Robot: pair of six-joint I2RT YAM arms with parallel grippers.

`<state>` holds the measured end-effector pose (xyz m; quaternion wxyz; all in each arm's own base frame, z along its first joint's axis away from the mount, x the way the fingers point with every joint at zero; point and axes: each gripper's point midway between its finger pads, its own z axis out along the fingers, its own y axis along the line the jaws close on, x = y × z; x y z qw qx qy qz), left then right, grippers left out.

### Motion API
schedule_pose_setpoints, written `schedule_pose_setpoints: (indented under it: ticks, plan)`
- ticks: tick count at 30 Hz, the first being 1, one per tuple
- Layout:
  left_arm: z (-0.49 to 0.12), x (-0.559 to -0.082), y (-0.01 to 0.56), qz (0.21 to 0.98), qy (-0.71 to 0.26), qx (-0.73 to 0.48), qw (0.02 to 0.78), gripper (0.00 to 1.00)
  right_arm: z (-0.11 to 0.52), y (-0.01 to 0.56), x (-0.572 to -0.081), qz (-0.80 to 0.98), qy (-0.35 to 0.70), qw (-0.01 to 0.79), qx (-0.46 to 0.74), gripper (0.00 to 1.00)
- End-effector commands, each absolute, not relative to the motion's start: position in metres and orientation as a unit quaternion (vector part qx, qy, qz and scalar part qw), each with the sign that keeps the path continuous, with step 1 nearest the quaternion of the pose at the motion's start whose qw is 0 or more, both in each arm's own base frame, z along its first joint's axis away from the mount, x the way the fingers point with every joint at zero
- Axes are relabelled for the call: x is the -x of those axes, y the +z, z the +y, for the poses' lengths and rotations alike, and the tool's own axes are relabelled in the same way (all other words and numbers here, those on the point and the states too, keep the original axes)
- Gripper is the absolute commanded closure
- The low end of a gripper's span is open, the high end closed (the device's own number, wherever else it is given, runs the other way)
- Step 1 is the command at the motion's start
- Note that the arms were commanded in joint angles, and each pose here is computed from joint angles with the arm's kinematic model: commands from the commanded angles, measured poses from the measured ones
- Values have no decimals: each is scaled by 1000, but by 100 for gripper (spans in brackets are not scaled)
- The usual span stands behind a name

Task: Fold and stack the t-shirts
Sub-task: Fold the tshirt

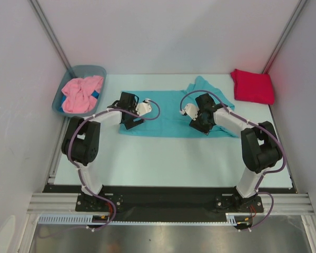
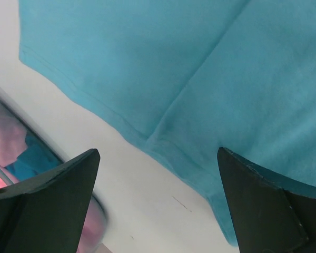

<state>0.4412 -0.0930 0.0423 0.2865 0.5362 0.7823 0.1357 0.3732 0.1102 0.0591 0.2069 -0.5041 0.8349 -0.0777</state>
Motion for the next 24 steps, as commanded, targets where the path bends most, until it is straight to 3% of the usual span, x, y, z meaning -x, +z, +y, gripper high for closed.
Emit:
schedule_pose_setpoints:
  ticks: [1,8,17,24]
  plan:
    - [-97,-454,48,800,140,-502,297,0,115,82,-388,825,-93,244,501,39]
    - [-93,-452,41,812,142,-491,282,0,111,82,-388,821,-103,241,508,41]
    - [-82,-450,44,825,164,-467,274,0,108,84,-385,820,-108,242,507,31]
    - [-73,-447,43,831,183,-455,263,0,104,81,-379,820,-106,233,513,30]
